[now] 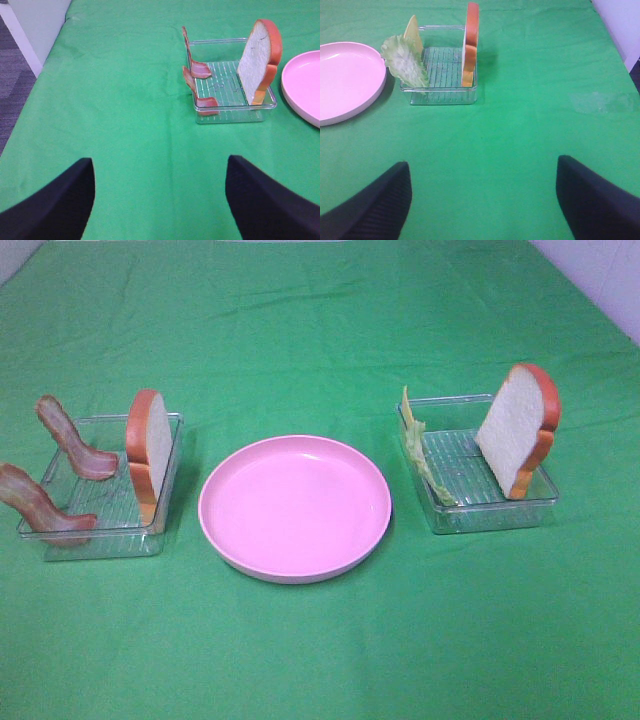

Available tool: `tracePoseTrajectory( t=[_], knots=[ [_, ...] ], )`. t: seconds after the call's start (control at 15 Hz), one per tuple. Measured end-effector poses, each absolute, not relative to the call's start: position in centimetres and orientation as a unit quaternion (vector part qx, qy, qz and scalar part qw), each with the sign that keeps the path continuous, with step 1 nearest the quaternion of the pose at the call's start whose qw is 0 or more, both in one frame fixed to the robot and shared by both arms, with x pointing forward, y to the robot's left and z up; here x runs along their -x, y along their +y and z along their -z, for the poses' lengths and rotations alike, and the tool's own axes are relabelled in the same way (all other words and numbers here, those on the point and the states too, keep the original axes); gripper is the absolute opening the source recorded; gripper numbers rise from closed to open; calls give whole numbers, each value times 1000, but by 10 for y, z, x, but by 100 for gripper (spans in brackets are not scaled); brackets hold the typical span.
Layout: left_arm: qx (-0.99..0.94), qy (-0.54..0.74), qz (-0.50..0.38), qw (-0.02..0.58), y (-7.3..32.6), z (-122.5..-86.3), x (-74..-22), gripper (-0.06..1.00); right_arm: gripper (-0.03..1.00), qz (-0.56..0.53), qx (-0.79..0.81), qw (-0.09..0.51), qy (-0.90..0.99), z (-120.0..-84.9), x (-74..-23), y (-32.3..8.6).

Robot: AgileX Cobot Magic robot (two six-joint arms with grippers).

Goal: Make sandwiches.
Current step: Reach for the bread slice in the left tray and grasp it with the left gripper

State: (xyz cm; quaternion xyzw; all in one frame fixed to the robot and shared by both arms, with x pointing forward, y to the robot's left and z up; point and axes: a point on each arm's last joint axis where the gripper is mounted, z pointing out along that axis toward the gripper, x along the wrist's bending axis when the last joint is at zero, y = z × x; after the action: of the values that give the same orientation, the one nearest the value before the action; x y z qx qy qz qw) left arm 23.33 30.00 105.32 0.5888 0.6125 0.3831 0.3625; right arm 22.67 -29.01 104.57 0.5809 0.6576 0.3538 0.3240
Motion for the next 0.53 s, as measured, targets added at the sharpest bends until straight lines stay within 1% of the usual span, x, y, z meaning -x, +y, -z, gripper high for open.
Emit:
tracePoseTrajectory(
  t=[0.53],
  knots=[
    [-589,612,-383,362,300,-1053,-233,70,75,-354,-581,324,658,-1046,-227,-290]
  ],
)
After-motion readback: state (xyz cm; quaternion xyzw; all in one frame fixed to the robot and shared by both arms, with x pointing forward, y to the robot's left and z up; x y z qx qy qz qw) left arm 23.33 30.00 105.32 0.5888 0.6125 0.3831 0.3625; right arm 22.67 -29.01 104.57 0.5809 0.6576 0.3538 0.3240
